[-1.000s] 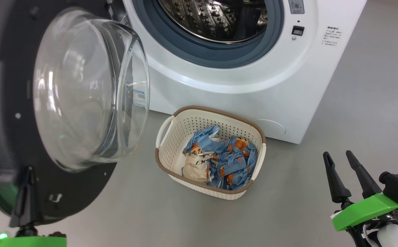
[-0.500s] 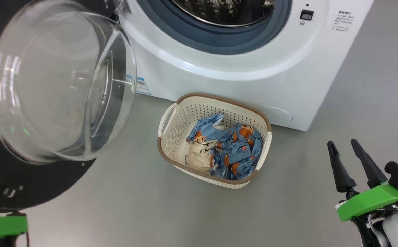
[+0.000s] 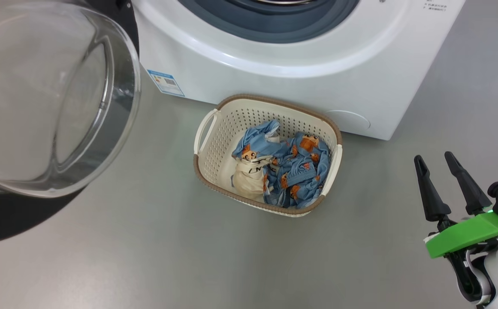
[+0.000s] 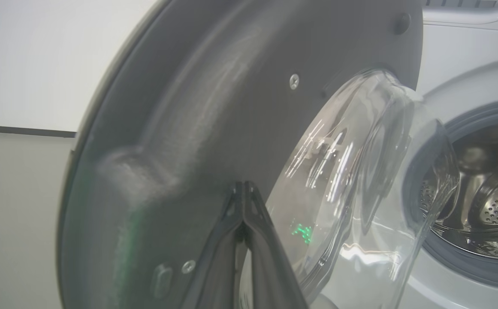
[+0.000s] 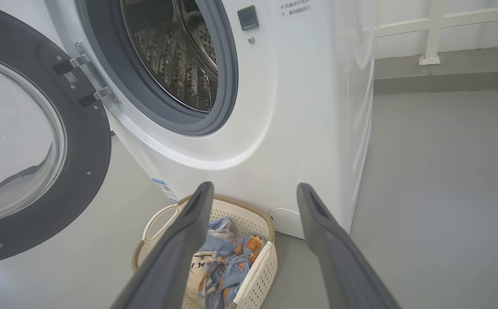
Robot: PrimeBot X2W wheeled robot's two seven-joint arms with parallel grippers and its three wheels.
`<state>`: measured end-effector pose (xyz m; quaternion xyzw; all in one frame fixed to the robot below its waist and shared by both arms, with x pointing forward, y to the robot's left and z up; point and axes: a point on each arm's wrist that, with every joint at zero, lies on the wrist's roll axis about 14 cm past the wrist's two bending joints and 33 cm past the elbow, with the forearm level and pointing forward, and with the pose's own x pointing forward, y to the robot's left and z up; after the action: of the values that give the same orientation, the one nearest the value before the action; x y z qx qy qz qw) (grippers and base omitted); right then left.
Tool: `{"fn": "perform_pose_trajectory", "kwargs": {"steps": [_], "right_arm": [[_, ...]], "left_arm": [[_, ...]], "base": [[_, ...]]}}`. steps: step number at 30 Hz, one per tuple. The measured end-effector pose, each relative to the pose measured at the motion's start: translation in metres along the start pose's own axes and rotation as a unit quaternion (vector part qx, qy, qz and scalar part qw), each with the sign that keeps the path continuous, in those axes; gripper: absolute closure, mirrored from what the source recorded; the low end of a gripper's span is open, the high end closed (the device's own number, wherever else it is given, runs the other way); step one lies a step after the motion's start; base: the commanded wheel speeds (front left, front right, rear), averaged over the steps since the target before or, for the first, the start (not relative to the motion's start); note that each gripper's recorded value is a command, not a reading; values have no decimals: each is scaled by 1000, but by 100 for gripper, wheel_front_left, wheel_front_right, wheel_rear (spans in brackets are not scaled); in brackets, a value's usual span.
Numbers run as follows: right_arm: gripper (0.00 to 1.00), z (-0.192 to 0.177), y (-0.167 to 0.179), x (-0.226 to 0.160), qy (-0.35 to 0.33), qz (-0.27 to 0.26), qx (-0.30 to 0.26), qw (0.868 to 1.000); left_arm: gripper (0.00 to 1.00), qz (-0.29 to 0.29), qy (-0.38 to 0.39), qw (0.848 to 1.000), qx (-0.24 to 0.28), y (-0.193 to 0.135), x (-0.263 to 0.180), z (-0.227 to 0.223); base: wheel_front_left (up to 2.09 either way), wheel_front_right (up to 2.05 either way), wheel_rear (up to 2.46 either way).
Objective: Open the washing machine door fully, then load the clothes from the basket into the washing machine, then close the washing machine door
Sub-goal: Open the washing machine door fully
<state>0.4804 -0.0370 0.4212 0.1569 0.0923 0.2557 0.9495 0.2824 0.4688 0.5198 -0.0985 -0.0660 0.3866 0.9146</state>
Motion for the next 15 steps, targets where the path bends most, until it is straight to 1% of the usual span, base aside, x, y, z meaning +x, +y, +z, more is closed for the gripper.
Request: {"fn": "perform_pose_trajectory", "kwargs": {"steps": [15], "right_arm": [[0, -15, -15, 14, 13, 0, 1, 1000]], "left_arm": [[100, 59, 10, 997, 49, 32, 37, -1]], "base": [[0, 0, 0]]}}
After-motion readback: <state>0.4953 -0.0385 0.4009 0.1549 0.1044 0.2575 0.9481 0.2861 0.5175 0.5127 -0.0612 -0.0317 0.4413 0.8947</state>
